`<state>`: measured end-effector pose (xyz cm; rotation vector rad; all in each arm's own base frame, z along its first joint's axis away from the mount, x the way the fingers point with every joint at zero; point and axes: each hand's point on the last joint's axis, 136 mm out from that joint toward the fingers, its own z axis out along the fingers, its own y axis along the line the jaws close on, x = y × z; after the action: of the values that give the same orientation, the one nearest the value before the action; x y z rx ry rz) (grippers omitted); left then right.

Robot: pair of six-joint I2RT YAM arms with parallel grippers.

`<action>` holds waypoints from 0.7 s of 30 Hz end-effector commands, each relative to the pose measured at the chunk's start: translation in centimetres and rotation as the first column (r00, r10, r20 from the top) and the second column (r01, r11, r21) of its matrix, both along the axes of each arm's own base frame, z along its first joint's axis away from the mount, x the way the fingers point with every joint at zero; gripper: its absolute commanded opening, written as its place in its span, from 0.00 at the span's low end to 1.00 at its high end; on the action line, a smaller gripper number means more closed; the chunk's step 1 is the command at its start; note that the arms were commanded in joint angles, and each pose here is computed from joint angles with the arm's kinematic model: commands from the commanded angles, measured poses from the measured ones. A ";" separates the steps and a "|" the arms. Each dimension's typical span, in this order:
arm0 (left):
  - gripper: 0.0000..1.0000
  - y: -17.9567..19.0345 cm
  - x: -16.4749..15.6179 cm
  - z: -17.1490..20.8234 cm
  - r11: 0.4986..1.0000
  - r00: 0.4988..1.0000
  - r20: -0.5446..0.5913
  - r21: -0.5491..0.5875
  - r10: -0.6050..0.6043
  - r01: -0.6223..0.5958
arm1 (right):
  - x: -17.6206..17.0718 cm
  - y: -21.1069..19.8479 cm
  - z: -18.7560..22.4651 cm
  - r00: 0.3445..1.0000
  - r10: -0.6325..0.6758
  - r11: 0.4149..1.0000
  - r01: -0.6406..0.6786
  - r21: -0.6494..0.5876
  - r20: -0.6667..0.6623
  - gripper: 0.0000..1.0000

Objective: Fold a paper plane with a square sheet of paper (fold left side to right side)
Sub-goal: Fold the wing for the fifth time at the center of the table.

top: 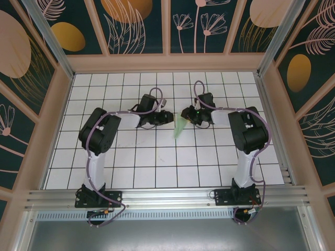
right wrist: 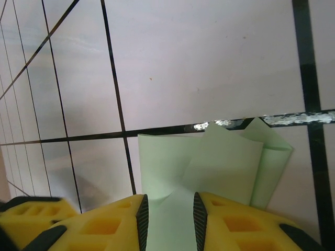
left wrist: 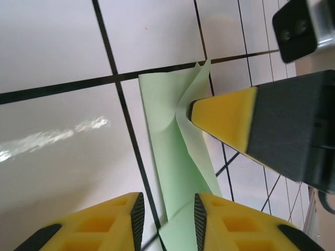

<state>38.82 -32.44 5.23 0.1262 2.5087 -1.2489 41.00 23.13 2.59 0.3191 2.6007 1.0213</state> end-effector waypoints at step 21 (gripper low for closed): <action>0.36 -6.4 -6.2 3.3 0.978 0.979 0.029 -0.038 -0.202 0.203 | -2.8 -2.8 -5.9 0.982 -0.069 0.991 0.048 -0.126 -0.173 0.32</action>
<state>32.01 -38.81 9.35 0.3880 2.4686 -1.3916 41.05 23.13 2.57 0.3354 2.5999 1.0273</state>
